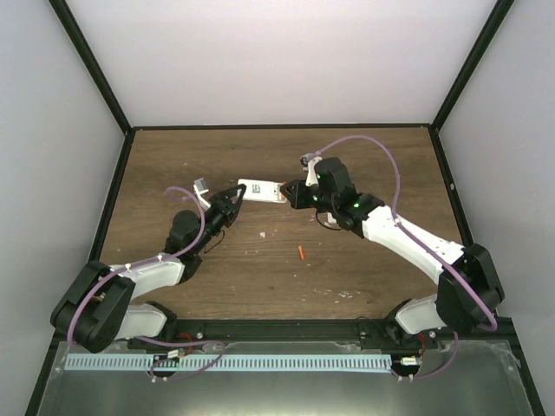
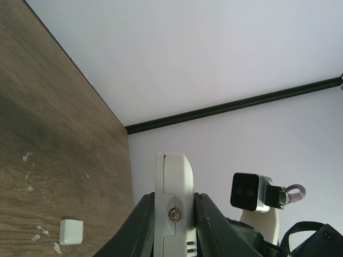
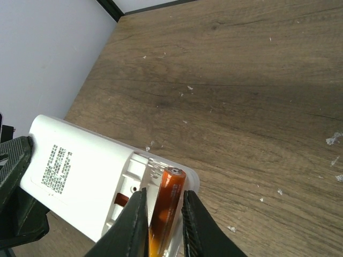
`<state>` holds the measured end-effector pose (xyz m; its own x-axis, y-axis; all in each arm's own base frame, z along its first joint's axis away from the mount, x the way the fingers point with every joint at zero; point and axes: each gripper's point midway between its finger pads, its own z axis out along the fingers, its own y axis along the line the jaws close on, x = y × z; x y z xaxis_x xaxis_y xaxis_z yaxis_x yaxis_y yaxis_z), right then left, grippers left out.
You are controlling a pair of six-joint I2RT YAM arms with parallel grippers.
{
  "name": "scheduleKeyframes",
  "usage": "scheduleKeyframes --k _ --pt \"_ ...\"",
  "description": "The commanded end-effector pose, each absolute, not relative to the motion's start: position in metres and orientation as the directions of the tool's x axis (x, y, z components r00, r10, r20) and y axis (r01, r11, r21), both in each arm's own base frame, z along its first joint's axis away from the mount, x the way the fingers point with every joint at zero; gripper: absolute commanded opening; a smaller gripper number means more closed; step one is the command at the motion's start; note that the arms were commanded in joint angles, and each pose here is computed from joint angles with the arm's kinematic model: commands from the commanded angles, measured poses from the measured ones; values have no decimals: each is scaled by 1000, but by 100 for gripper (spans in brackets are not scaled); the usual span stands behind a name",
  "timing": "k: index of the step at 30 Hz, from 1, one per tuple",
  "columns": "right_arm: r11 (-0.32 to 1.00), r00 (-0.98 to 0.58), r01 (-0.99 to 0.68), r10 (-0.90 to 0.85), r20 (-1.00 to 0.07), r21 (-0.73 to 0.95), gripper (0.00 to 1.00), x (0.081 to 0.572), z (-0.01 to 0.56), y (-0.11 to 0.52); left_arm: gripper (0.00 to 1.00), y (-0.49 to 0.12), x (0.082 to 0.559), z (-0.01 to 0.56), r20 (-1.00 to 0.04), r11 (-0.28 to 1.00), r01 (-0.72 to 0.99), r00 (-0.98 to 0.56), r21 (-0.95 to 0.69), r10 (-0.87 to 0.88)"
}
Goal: Load the batteries into the remote control
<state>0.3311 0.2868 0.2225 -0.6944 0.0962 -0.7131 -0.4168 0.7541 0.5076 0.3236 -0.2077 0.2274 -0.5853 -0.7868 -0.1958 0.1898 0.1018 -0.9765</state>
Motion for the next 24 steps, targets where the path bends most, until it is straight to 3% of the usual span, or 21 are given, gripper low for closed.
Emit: scheduleKeyframes --k 1,13,24 --pt "748 -669 -439 98 -737 498 12 336 239 288 0 -204 320 245 -199 69 244 -564 -967 -802" --pt "701 -645 -504 84 -760 505 19 336 255 300 0 -203 320 242 -200 74 240 -559 -968 -805" --pt "751 -595 -458 138 -791 476 37 341 276 274 0 -201 320 244 -197 67 245 -552 -967 -810"
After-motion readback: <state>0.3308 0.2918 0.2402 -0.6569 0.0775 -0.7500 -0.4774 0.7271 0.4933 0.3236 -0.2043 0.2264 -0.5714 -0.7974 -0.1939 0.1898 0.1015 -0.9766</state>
